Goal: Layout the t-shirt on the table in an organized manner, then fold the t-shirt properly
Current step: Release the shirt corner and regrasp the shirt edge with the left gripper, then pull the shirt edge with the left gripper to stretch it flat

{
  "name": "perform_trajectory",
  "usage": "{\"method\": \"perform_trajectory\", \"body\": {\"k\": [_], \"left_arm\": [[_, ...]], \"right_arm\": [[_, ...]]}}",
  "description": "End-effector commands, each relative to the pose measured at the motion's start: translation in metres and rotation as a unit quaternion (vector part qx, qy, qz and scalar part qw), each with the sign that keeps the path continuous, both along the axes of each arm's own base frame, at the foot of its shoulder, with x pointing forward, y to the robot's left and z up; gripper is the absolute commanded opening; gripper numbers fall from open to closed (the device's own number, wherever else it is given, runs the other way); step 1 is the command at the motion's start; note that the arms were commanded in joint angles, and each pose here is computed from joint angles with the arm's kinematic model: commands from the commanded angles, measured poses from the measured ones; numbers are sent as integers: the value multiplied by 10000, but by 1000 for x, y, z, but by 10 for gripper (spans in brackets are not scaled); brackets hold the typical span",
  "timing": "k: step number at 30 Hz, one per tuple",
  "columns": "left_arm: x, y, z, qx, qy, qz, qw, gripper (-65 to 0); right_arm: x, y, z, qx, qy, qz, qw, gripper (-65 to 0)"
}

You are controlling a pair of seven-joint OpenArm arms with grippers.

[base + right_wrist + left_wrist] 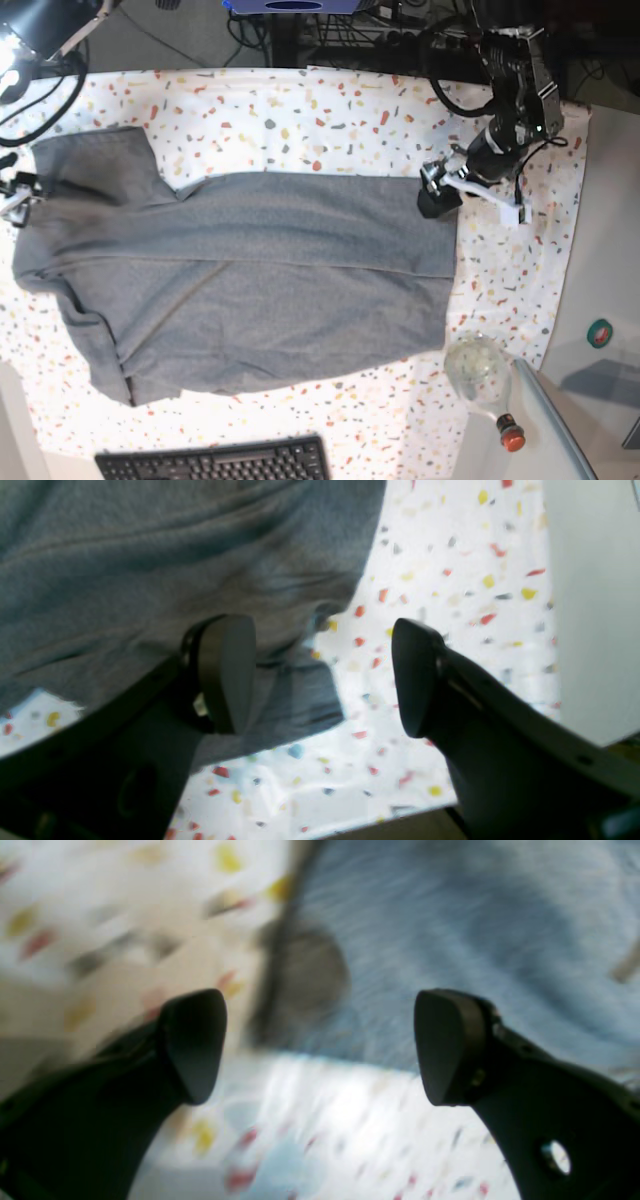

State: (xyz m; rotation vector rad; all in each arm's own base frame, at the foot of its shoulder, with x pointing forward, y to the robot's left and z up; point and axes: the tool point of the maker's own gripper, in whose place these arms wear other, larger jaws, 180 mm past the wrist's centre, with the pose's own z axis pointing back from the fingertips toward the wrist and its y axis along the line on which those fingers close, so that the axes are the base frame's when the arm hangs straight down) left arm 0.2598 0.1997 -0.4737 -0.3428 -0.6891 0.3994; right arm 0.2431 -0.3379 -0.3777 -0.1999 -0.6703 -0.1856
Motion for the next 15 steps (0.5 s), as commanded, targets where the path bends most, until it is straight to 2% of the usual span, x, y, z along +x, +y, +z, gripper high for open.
{"method": "perform_trajectory", "body": {"k": [1,3,5,6,9,11,13,15], "left_arm": [[1,2,-2,1,56,19,10000,-95],[1,1,-8,-62,142,42,9999,-100],[2,0,-11,-97,181,54,9998,-169],[3,-1,-12,-111,178,44,9998,-234],[4,-4,-10,-109,155,-37,9998,-492],[6,-12,-9,-62,156,-252,9995,-650],[7,-16,-9,-10,172,-422,9990,-650],[7,-18,-10,5,183,-487,9986,-650]], "right_arm": [[-2,-12,5,-49,-96,-161,9998,-260],[-17,-29,-2,88,-70,-572,9983,-258],[-31,-35,-19,338,71,-833,9959,-254],[-35,-37,-28,435,164,-834,9954,-254],[-43,-34,-61,819,606,-403,9940,-255],[-42,-41,-72,995,682,-442,9917,-254],[-45,-47,-80,1066,723,-461,9906,-254],[-39,-46,-81,1015,752,-281,9916,-254]]}}
